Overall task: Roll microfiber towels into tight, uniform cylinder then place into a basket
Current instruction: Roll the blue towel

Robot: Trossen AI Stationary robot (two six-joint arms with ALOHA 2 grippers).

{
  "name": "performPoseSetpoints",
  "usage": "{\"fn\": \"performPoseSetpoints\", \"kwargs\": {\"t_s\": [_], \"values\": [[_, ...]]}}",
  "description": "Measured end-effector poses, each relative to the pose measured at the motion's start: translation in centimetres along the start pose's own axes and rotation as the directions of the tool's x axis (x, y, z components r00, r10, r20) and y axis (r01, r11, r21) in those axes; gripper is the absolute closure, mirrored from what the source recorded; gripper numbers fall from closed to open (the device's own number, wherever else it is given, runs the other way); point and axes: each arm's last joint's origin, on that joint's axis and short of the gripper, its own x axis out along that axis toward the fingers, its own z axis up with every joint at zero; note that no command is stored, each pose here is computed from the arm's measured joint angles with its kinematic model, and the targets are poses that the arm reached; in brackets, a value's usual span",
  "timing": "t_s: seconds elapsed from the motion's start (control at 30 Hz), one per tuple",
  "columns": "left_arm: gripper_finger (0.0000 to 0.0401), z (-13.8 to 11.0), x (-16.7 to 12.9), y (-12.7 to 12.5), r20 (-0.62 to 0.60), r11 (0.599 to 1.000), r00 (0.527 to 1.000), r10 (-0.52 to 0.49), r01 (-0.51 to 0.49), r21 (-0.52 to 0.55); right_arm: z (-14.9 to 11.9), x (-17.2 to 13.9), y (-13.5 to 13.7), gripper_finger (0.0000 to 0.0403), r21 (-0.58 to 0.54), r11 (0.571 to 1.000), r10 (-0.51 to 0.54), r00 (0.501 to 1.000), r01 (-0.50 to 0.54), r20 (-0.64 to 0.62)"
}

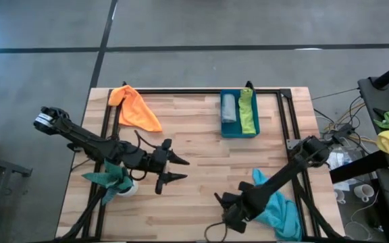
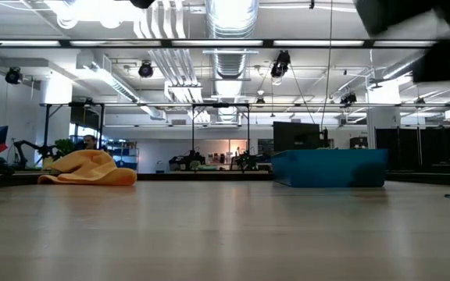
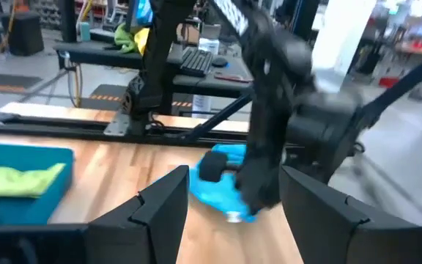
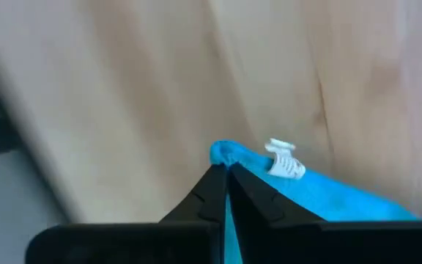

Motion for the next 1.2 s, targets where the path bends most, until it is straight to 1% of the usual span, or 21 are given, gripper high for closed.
{"fn": "performPoseSetpoints", "kwargs": {"t_s": [0.1,0.2,0.27,0.33,0.43,0.5,0.63,0.73,0.8,0.9,1.0,1.1,1.13,1.2], "values": [[0.0204,0.3,-0.7,0.1,-0.016,0.998,1.0,0.005,-0.004,0.057,1.8,-3.8,0.9,0.0393,-0.062,0.993,0.103,0.992,-0.098,0.079],[0.0204,0.1,-0.7,0.1,-0.027,0.997,1.0,0.004,-0.002,0.073,2.8,-8.6,2.1,0.0394,-0.151,0.966,0.234,0.956,-0.208,0.179],[0.0204,-0.3,-0.2,0.0,-0.047,0.996,0.999,0.002,0.002,0.084,2.6,-11.0,3.0,0.0394,-0.21,0.944,0.298,0.931,-0.254,0.21],[0.0204,-1.4,0.7,0.0,-0.088,0.993,0.996,0.009,0.001,0.115,1.4,-12.1,3.9,0.0394,-0.256,0.932,0.307,0.933,-0.256,0.188],[0.0204,-3.4,2.3,-0.2,-0.155,0.99,0.988,0.006,0.016,0.137,-0.9,-12.2,5.0,0.0394,-0.278,0.929,0.285,0.951,-0.243,0.118],[0.0204,-4.7,3.6,-0.4,-0.179,0.989,0.983,-0.034,0.058,0.134,-2.6,-11.8,5.1,0.0394,-0.258,0.945,0.223,0.973,-0.2,0.06],[0.0204,-7.8,6.5,-1.3,-0.242,0.973,0.961,-0.134,0.174,0.151,-5.1,-10.3,4.9,0.0394,-0.197,0.973,0.118,0.993,-0.118,-0.013],[0.0204,-9.9,8.4,-2.3,-0.32,0.956,0.923,-0.212,0.263,0.127,-5.7,-9.7,5.0,0.0394,-0.15,0.982,0.109,0.994,-0.112,-0.028],[0.0204,-11.1,9.5,-3.3,-0.36,0.942,0.895,-0.262,0.318,0.104,-5.7,-9.6,5.0,0.0394,-0.139,0.984,0.111,0.993,-0.113,-0.028],[0.0204,-12.5,11.2,-5.1,-0.387,0.928,0.872,-0.299,0.361,0.096,-5.7,-9.2,5.0,0.0394,-0.138,0.984,0.106,0.994,-0.109,-0.029],[0.0204,-13.9,13.2,-6.3,-0.424,0.937,0.852,-0.306,0.348,0.024,-5.6,-9.0,4.9,0.0394,-0.137,0.985,0.104,0.994,-0.107,-0.029],[0.0204,-15.2,14.5,-6.5,-0.498,0.957,0.824,-0.272,0.284,-0.054,-5.6,-9.0,4.9,0.0394,-0.137,0.985,0.106,0.994,-0.109,-0.028],[0.0204,-15.4,14.7,-6.4,-0.531,0.966,0.811,-0.247,0.252,-0.064,-5.6,-9.0,4.9,0.0394,-0.137,0.984,0.107,0.994,-0.11,-0.027],[0.0204,-15.3,15.2,-6.1,-0.572,0.983,0.802,-0.173,0.178,-0.048,-5.6,-9.1,5.0,0.0394,-0.143,0.983,0.111,0.994,-0.114,-0.025]]}}
